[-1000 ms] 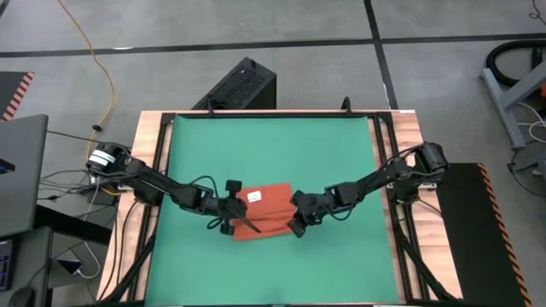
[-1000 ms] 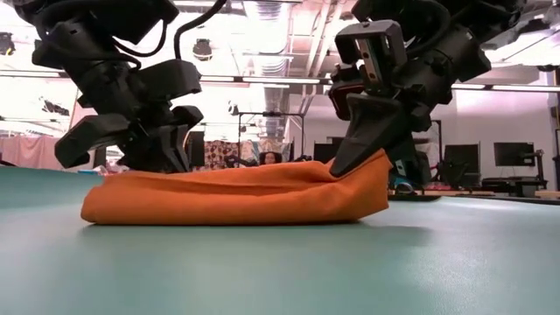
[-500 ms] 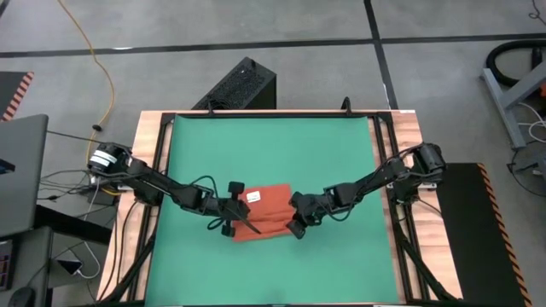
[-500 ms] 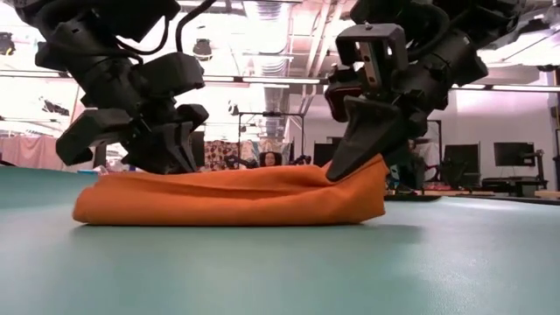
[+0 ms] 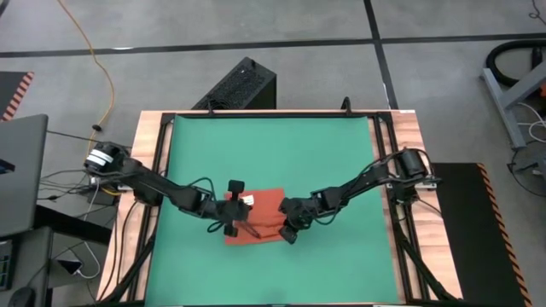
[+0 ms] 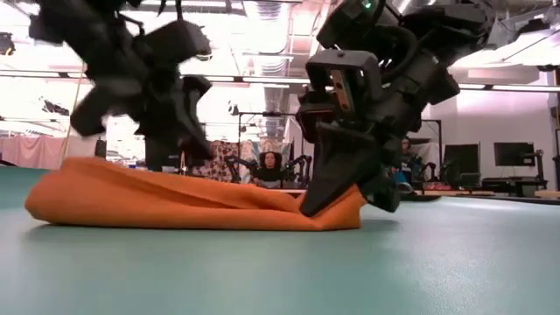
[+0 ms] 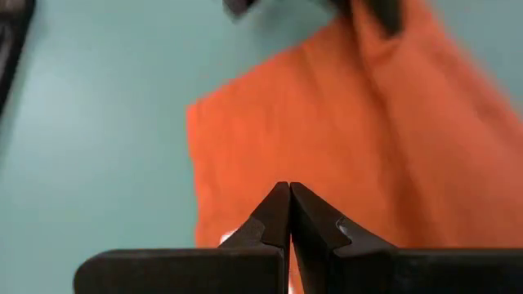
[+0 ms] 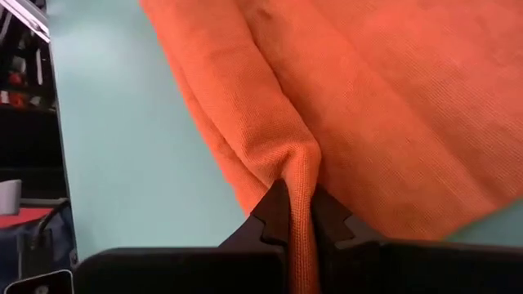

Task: Roll towel into tight, uniform cylinder
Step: Roll the orange table napkin

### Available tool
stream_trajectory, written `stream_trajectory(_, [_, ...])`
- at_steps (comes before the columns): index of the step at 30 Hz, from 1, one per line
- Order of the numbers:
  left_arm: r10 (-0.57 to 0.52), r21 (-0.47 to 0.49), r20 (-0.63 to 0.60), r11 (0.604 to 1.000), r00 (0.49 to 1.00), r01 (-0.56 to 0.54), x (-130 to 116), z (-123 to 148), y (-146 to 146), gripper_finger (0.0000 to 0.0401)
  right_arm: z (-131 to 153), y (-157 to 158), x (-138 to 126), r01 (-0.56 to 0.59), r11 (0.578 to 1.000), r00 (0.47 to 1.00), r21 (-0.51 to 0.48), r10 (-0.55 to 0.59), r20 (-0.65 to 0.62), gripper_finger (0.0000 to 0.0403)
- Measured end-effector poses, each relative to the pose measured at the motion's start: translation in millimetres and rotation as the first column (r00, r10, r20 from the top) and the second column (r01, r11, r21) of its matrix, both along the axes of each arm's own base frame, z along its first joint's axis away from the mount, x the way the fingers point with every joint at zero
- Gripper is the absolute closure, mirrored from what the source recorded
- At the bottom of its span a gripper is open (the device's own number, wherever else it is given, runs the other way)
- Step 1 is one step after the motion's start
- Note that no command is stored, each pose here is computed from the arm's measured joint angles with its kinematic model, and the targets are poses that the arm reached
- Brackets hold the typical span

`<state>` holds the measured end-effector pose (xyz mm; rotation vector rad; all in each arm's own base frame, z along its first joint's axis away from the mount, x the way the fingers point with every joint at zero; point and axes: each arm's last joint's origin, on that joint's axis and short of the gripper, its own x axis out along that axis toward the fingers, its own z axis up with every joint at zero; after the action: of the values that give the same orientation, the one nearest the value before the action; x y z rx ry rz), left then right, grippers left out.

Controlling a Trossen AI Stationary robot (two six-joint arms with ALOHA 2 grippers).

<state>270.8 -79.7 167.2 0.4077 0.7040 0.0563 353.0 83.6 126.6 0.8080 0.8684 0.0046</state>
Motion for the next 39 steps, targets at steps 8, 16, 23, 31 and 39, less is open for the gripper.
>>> stream_trajectory(8, [-0.130,-0.097,0.117,0.985,0.985,0.142,-21,41,-52,0.0401,-6,0,0,-0.001,1.000,0.999,-0.011,0.000,-0.034,0.0374])
stream_trajectory(16, [-0.049,0.004,0.018,0.999,0.999,0.049,-34,-2,-81,0.0401,-6,0,1,-0.012,1.000,1.000,-0.022,0.012,-0.017,0.0374])
stream_trajectory(23, [0.007,-0.025,-0.106,1.000,0.994,-0.009,-31,-37,-82,0.0401,-6,1,1,-0.013,1.000,1.000,-0.023,0.012,-0.017,0.0374])
stream_trajectory(31, [0.085,-0.008,-0.103,0.996,0.991,-0.086,-41,-32,-82,0.0401,-6,1,0,-0.015,0.999,1.000,-0.028,0.014,-0.020,0.0372])
stream_trajectory(39, [0.019,-0.127,0.094,0.992,0.995,-0.007,-45,6,-103,0.0401,-7,1,0,-0.018,0.999,1.000,-0.031,0.017,-0.022,0.0371])
